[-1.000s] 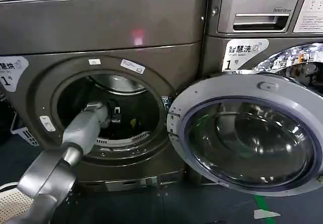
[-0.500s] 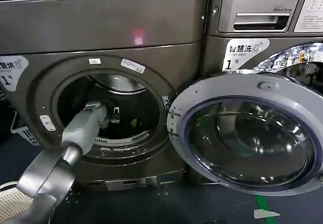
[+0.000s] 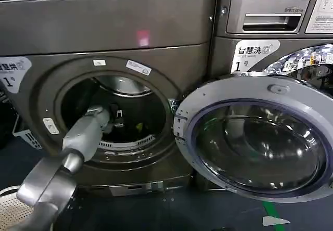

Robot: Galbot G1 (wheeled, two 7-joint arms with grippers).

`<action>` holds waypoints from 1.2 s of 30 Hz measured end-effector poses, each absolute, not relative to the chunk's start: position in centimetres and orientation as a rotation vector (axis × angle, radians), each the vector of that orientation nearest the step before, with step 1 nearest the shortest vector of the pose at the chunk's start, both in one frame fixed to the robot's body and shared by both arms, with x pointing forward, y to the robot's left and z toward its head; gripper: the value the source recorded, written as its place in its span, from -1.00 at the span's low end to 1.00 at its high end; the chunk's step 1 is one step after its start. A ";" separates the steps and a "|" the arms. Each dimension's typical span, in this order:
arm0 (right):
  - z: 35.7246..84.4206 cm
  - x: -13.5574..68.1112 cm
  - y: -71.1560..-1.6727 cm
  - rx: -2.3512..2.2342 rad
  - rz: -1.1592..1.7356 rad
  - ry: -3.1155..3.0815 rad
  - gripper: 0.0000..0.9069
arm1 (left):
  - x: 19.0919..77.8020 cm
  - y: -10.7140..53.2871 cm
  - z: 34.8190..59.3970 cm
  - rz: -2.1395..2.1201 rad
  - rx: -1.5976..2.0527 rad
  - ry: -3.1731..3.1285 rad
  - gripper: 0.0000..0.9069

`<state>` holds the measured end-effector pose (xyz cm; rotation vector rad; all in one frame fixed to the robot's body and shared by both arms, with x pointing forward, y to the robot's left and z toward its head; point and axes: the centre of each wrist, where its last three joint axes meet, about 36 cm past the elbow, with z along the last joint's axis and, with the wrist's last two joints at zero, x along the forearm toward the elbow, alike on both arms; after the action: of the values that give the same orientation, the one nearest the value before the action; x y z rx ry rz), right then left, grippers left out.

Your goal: Grasp the clothes from the dryer.

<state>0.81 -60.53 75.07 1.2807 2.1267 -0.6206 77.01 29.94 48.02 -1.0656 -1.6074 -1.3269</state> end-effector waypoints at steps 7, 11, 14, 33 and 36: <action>74.9 0.9 -60.6 1.288 -0.615 2.123 1.00 | 76.2 30.6 48.0 -1.270 -0.974 -2.013 -1.00; 74.9 1.2 -60.4 1.280 -0.615 2.125 1.00 | 75.3 30.0 47.5 -1.213 -0.885 -2.248 -1.00; 75.0 1.2 -60.4 1.274 -0.620 2.118 1.00 | 74.4 29.1 46.8 -1.161 -0.814 -2.406 -1.00; 75.6 1.0 -60.4 1.268 -0.642 2.077 1.00 | 68.9 22.3 44.6 -0.644 -0.121 -3.146 -1.00; 75.9 0.8 -60.2 1.262 -0.640 2.074 1.00 | 67.6 21.5 44.3 -0.556 0.001 -3.218 -1.00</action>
<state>0.84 -60.21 75.91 1.2617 2.0736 -0.6401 67.64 21.51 44.30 0.0006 -3.2183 -0.5561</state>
